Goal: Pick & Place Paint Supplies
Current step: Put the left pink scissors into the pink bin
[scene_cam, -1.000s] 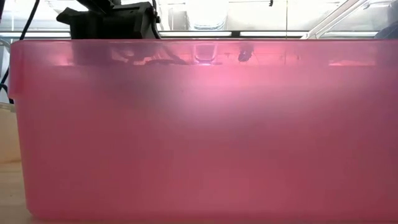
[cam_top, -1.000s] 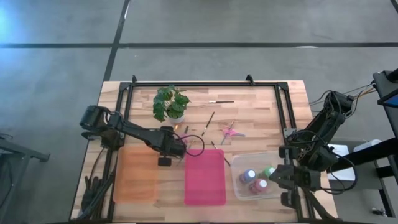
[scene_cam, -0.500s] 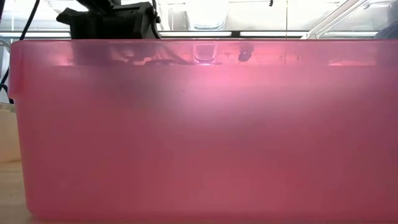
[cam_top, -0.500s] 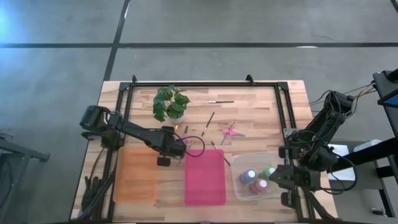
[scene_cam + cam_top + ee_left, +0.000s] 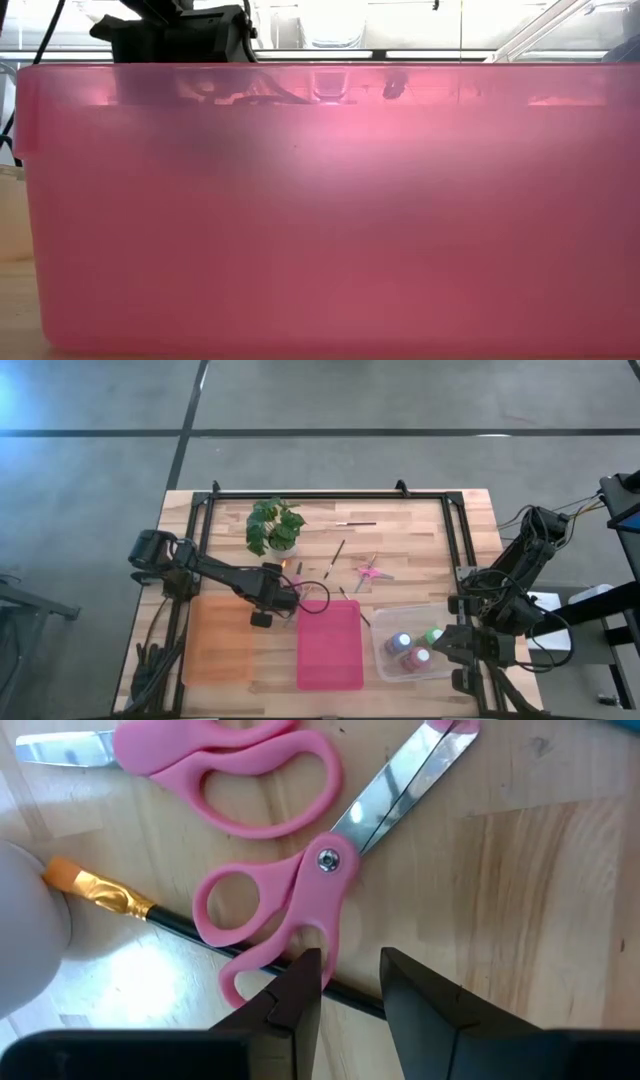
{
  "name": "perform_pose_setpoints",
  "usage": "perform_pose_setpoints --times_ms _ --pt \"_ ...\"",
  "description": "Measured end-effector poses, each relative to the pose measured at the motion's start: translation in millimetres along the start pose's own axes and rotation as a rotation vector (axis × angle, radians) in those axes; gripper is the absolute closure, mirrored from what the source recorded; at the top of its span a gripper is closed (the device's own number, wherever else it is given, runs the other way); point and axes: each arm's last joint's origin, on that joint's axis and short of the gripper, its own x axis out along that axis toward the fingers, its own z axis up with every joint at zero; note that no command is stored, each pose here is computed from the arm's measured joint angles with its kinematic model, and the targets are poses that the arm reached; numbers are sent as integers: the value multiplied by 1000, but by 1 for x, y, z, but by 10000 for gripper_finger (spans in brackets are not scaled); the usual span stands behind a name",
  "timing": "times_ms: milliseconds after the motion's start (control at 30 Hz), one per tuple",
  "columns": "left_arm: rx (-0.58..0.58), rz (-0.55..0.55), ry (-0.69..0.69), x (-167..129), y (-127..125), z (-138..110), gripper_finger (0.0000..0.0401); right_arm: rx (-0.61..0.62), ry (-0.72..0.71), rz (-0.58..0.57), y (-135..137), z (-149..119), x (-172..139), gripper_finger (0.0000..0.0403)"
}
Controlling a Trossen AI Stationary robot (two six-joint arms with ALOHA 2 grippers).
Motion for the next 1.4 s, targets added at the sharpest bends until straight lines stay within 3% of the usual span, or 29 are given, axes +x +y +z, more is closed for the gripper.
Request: perform_pose_setpoints --times_ms 1400 --pt "-24 -16 -6 11 2 -5 291 -2 2 2 0 0 0 394"
